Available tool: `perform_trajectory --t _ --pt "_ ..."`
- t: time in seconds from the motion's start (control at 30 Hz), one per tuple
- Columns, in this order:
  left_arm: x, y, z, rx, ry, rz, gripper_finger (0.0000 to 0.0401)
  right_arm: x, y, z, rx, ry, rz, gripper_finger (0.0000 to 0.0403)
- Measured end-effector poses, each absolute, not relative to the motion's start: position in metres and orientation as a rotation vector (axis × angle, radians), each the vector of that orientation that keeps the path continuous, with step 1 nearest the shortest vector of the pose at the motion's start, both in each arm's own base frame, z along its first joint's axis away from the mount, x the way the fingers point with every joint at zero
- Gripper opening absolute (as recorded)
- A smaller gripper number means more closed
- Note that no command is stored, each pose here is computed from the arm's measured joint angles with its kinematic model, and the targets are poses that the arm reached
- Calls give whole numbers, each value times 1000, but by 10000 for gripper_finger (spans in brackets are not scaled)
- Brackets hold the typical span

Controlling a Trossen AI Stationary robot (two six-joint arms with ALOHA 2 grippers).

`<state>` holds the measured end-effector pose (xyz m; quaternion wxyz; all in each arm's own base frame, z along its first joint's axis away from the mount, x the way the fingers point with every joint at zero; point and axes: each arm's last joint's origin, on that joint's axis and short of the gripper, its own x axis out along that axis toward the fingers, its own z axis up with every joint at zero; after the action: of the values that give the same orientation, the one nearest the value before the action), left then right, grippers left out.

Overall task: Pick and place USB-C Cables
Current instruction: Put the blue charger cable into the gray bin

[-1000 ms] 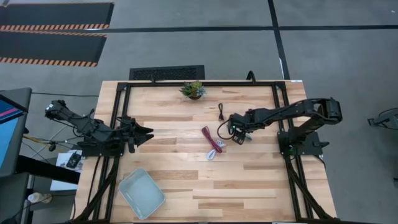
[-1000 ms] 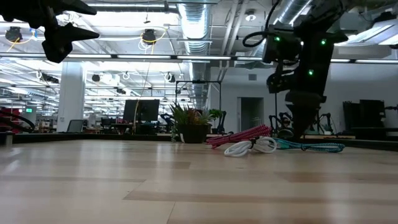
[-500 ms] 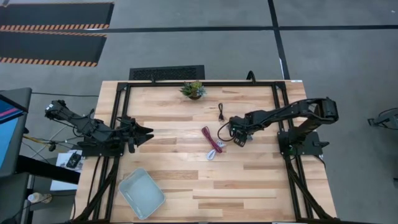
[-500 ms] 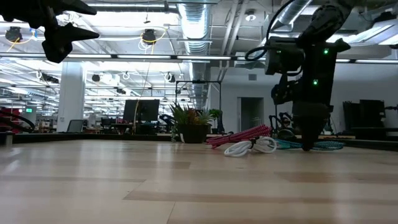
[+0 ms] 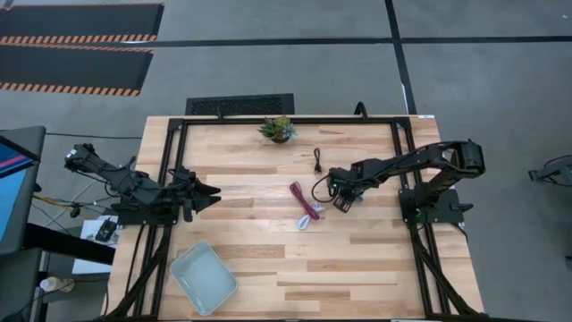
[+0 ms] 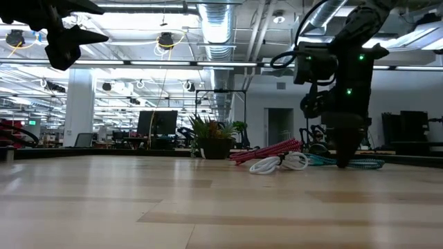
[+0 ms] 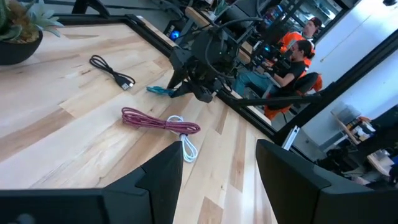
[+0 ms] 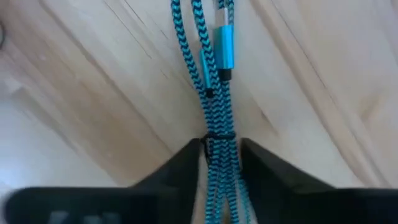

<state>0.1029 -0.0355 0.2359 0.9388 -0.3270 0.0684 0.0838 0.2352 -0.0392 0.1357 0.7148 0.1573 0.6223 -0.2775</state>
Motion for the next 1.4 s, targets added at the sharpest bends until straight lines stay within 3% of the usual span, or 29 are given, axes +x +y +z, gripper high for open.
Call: perform_trajectory --t 0.1,0.17,0.4,0.67,0.93,1.23,1.4 --pt "103 -35 236 -667 139 173 193 234 -41 136 384 1376 -653 45" --pt "103 -35 236 -667 139 173 193 234 -42 136 398 1357 -687 17" --pt "103 -35 236 -667 138 173 193 242 -40 139 415 1278 -725 10" --pt "103 -35 236 -681 137 175 193 262 -39 168 375 1180 -650 6" --pt "103 -35 236 -686 137 174 193 258 -39 240 370 906 -593 6" --pt "103 -35 236 -686 137 174 193 213 -5 332 300 421 -435 6" --pt "103 -35 236 -685 133 183 193 186 23 361 207 216 -397 6"
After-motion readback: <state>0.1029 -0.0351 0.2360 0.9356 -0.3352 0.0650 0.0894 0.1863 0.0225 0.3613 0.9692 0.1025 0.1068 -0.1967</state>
